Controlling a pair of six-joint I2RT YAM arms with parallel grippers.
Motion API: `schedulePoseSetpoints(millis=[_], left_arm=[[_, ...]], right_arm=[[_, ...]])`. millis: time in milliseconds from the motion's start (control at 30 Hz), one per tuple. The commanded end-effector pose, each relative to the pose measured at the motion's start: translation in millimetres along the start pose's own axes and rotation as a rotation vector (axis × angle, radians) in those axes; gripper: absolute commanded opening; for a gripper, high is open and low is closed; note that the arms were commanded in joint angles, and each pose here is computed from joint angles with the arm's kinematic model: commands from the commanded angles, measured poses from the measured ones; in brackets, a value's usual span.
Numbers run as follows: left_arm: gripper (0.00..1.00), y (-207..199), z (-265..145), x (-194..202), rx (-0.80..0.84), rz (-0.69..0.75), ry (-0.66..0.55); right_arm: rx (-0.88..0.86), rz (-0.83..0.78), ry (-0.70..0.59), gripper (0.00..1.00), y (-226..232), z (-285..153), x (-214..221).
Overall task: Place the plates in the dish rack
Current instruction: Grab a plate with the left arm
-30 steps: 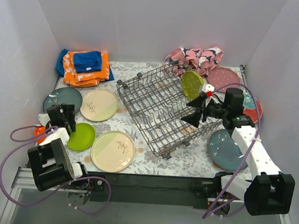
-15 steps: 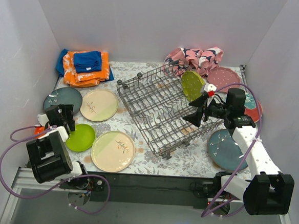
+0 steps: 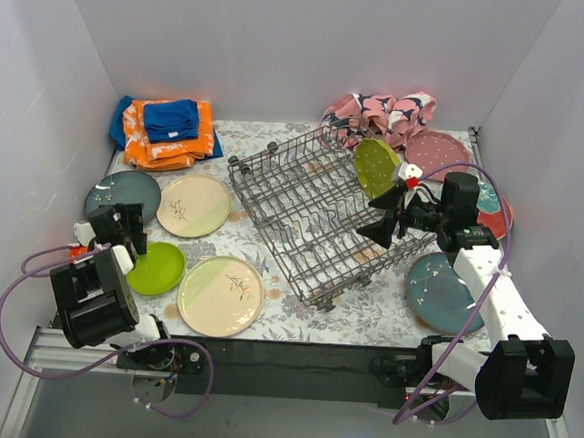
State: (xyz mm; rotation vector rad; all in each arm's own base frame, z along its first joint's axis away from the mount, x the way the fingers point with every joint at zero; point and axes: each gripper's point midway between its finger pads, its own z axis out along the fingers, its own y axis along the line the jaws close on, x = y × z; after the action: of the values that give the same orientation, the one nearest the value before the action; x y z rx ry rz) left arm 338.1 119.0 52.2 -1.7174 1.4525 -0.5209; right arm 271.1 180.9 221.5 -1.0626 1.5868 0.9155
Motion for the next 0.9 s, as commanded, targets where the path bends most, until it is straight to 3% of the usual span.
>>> schedulePoseSetpoints(millis=[0, 367, 600, 767, 867], left_arm=[[0.87, 14, 5, -1, -0.044, -0.010, -0.004], [0.80, 13, 22, 1, -0.047, -0.008, 0.028], [0.68, 22, 29, -1, -0.069, -0.021, 0.030], [0.49, 22, 30, 0, -0.063, -0.033, 0.035], [0.43, 20, 29, 0, -0.051, -0.037, 0.036]], right_arm=[[-0.001, -0.017, -0.018, 0.86, -1, -2, -5], [-0.001, -0.016, -0.020, 0.86, -1, -2, -5], [-0.004, -0.015, -0.021, 0.86, -1, -2, -5], [-0.004, -0.011, -0.021, 0.86, -1, -2, -5], [-0.007, -0.013, -0.022, 0.86, -1, -2, -6]])
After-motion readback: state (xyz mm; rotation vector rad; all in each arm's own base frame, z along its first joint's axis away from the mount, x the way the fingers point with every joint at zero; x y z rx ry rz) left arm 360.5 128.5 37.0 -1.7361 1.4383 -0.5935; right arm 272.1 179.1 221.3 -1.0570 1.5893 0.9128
